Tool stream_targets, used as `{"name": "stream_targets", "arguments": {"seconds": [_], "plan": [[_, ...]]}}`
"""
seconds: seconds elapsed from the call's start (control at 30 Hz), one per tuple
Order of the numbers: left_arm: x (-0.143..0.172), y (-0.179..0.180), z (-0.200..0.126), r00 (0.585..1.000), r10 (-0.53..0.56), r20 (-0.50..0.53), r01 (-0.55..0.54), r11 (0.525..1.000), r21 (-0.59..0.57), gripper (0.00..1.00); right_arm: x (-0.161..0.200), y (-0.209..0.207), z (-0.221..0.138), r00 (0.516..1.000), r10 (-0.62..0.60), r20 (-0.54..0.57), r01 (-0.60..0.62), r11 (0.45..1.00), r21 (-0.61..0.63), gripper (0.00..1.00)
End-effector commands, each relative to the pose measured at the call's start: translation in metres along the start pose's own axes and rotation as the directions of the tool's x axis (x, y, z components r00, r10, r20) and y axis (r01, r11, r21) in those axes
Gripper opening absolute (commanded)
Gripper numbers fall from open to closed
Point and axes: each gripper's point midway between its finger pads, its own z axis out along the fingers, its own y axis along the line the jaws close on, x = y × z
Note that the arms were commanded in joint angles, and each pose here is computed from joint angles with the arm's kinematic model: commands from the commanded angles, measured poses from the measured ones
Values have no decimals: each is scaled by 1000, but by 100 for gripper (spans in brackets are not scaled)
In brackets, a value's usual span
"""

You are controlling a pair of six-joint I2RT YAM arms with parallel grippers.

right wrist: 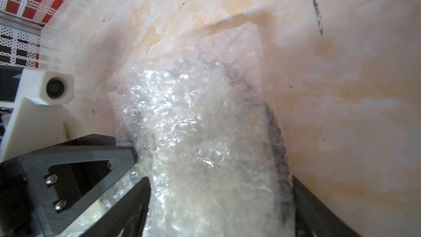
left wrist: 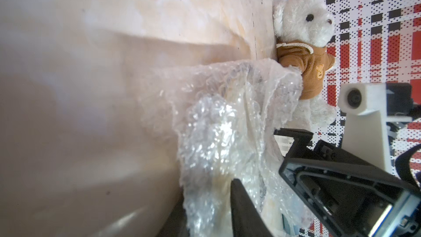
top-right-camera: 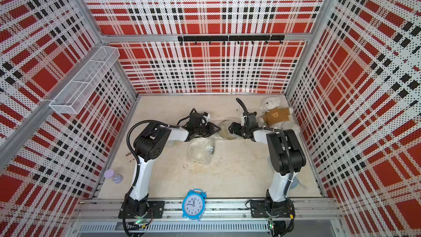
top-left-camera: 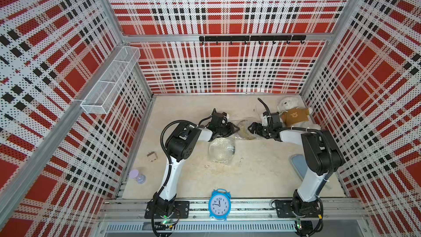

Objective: Unpack dinner plates from bubble wrap
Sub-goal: Unwrap the bubble wrap at the center of the board.

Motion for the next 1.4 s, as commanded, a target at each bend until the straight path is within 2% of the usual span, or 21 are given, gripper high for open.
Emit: {"name": "stream_targets", "arguments": {"seconds": [0.0,0.27,0.43,0.5,0.63,0.77,1.0,1.1,1.37], "plan": [[18,31,11,999,-41,-33,38,996,-77,29,2,3,-5,1000,-20,-2,20,1000,8,89],[14,31,12,999,-31,-21,29,995,-95,14,-8,1,-33,996,-89,22,86,992,94,94],[8,22,8,1000,-28,-6,27,996,-88,12,-17,7,-62,979,-200,28,192,966,173,95],[5,16,5,1000,-24,-1,24,996,-88,11,-14,14,-71,957,-289,0,282,931,231,93],[0,8,-6,999,-38,9,39,990,-135,10,-2,26,-79,887,-454,-88,456,827,330,89],[-2,2,-16,997,-81,20,83,982,-170,6,7,26,-77,829,-538,-149,549,739,390,85],[-5,-8,-25,995,-102,18,103,976,-194,4,15,25,-62,764,-612,-203,636,663,394,76],[-6,-11,-27,995,-98,18,100,976,-191,4,20,31,-55,732,-649,-208,673,640,371,76],[-8,-15,-26,996,-89,12,90,980,-177,4,28,45,-46,707,-684,-179,700,645,307,82]]}}
